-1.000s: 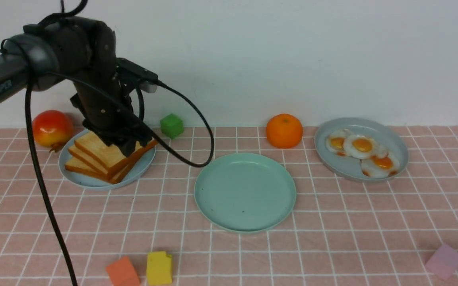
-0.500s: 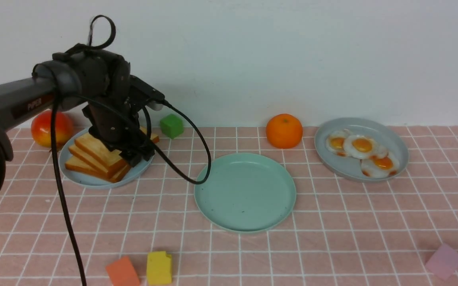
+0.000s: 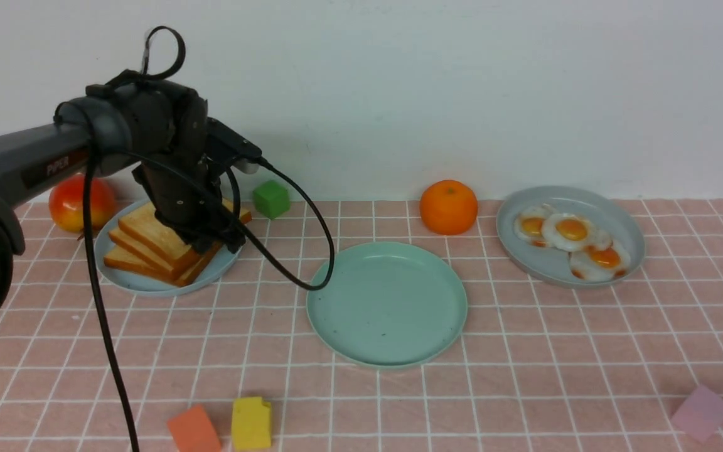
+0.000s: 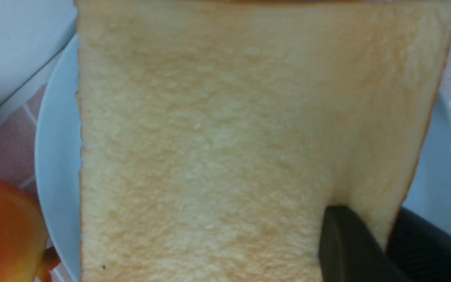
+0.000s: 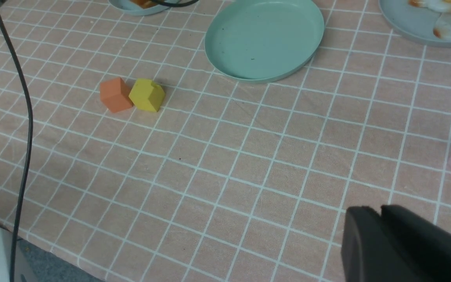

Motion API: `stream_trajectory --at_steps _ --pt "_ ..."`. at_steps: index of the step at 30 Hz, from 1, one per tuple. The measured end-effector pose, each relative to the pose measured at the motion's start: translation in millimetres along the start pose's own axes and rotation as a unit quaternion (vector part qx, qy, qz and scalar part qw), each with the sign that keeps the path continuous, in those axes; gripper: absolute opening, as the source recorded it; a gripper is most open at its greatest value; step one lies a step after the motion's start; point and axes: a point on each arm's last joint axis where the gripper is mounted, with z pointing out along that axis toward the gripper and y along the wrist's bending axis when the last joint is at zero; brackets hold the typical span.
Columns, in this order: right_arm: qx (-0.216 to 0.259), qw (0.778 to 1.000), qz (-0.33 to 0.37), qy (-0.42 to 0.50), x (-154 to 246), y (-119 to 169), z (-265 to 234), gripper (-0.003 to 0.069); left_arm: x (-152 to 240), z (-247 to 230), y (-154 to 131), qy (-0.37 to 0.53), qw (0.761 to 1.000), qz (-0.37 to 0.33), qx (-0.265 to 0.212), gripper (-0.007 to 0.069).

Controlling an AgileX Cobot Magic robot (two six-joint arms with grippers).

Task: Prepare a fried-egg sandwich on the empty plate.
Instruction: Use the left arm to grab a slice of bread, then use the left arm to put a slice of bread into the empty plate in the middle

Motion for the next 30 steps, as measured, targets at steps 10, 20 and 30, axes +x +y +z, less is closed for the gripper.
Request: stream_trajectory --at_steps 10,20,30 --pt "0.003 1.000 -0.001 0.000 0.0 -0.5 0.0 0.0091 -10.7 -86.0 8.4 -0.084 0.996 -0.018 -0.018 0.0078" --pt "0.030 0.999 -0.011 0.002 0.4 -5.5 -0.2 0.0095 -41.4 -152.1 -123.3 -0.139 0.985 0.076 0.075 0.0076" --pt "0.033 0.999 -0.012 0.009 1.5 -6.1 -0.2 0.0097 -41.1 -78.4 -218.3 -0.053 0.983 0.142 0.106 0.0072"
